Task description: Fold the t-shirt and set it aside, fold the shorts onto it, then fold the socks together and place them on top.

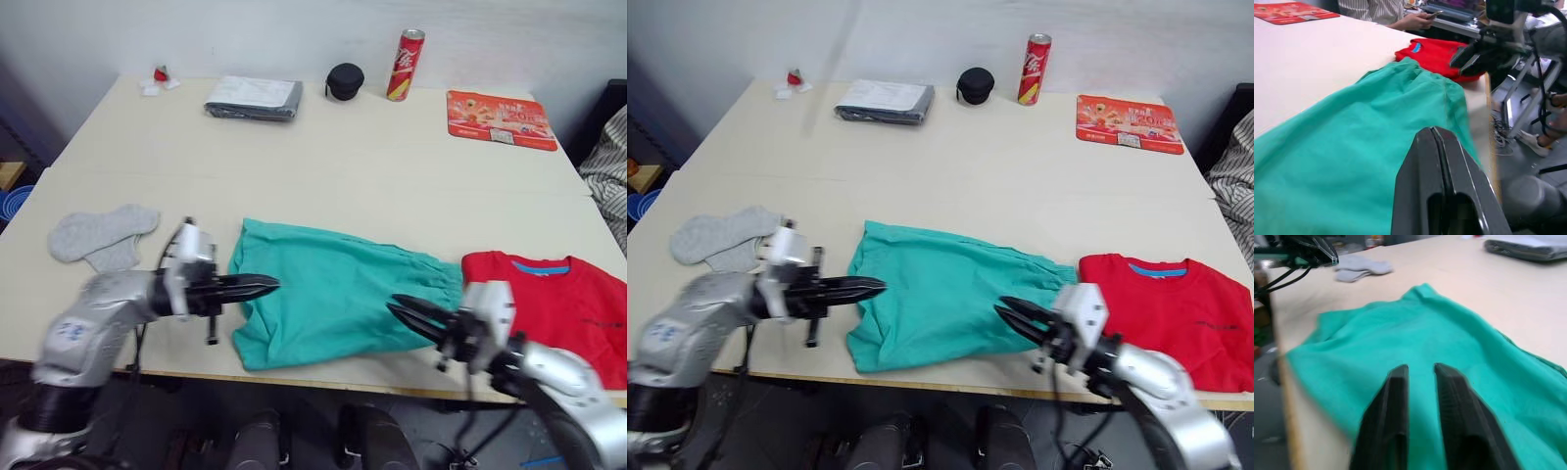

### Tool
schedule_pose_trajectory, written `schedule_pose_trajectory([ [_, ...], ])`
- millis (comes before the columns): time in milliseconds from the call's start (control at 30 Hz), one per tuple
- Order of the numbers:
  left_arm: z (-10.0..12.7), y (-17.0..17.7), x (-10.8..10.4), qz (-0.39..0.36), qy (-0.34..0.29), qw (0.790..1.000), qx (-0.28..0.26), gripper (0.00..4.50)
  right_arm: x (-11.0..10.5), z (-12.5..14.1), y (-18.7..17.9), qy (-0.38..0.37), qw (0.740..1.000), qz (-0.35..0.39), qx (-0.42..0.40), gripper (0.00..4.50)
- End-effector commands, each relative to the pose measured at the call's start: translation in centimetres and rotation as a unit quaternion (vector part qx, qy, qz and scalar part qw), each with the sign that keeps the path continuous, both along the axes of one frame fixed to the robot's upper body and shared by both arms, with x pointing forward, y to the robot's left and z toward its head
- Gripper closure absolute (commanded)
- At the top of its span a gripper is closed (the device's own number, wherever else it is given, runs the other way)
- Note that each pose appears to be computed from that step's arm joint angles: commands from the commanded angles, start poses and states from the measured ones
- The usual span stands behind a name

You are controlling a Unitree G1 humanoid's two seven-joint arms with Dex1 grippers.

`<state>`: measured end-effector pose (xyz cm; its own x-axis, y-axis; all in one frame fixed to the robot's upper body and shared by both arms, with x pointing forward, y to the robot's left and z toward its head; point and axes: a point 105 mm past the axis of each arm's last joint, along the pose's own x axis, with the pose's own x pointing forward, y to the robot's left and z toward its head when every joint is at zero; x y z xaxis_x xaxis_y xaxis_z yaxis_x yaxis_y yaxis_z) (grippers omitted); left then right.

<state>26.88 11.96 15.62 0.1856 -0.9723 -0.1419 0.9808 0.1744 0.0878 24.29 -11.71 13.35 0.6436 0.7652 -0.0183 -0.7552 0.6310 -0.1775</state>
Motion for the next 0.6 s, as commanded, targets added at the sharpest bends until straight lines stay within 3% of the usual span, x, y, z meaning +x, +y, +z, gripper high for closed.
schedule_pose_trajectory([
  [33, -3.0, -1.7, 0.8, -0.026, -0.038, 0.998, 0.052, 4.50, 1.8, -1.3, 2.0, -0.023, 0.998, -0.048, -0.014, 4.49],
  [167, -5.4, -3.5, 3.8, 0.037, -0.024, 0.998, 0.033, 4.50, 3.1, -4.0, 3.4, -0.040, 0.993, -0.074, -0.080, 4.49],
  [267, -8.2, -3.4, 5.1, 0.077, -0.018, 0.992, 0.102, 4.50, 4.1, -4.6, 2.5, -0.050, 0.988, -0.123, -0.082, 4.49],
  [400, -9.7, -1.7, 6.7, 0.160, 0.008, 0.981, 0.112, 4.50, 5.3, -4.1, -1.7, -0.049, 0.972, -0.226, -0.046, 4.49],
  [600, -11.0, 0.6, 6.3, 0.185, 0.033, 0.974, 0.126, 4.50, 5.7, -5.0, -8.2, -0.022, 0.940, -0.341, -0.007, 4.49],
])
